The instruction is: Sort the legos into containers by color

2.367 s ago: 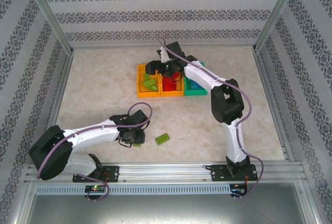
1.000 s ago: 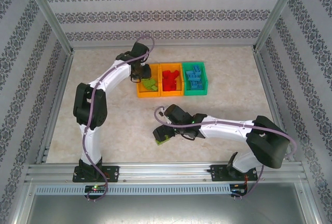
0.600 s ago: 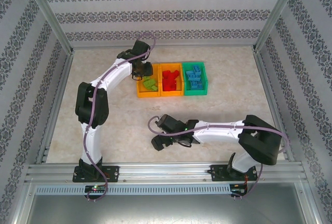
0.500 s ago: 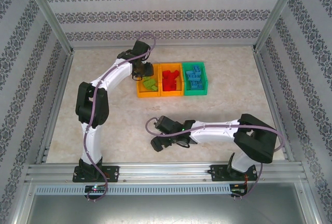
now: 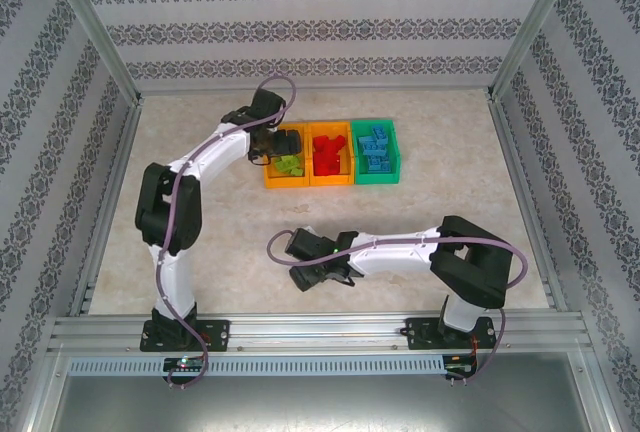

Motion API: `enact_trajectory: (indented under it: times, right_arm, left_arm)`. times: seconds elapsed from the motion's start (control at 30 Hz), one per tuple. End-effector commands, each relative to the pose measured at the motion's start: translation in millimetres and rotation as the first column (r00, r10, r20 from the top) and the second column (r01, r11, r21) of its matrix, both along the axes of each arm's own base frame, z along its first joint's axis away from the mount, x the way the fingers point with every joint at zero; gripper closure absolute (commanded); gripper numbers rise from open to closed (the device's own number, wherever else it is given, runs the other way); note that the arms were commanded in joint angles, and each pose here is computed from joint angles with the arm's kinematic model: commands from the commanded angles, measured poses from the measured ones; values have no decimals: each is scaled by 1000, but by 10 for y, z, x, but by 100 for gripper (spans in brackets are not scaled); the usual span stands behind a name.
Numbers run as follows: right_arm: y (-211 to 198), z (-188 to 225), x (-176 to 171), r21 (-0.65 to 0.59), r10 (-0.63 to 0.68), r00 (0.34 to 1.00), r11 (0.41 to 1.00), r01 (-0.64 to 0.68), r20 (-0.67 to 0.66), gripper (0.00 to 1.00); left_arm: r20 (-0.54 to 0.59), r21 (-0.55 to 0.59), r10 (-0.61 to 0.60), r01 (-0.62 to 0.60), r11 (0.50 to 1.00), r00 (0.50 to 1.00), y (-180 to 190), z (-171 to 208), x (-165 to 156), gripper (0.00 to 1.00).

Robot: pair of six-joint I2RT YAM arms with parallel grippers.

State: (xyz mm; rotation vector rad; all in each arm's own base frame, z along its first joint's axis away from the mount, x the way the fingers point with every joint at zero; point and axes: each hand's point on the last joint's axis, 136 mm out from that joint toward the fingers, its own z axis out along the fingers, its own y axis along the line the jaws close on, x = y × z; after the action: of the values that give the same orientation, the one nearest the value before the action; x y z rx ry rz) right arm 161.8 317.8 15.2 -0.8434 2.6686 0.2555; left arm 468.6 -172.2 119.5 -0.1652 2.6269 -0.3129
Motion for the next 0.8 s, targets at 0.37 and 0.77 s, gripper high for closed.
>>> enact_trajectory:
  times: [0.37,0.77]
  right_arm:
    - [207,675,342,158,-24,994,987,6,108,41]
    - [69,1572,1915,609,-350,936,736,295,-30,41]
  left_arm:
    - [231,-15,147,-148,989,962,472,582,-539,0]
    - [262,39,189,-206,978,946,823,409,-1073,0]
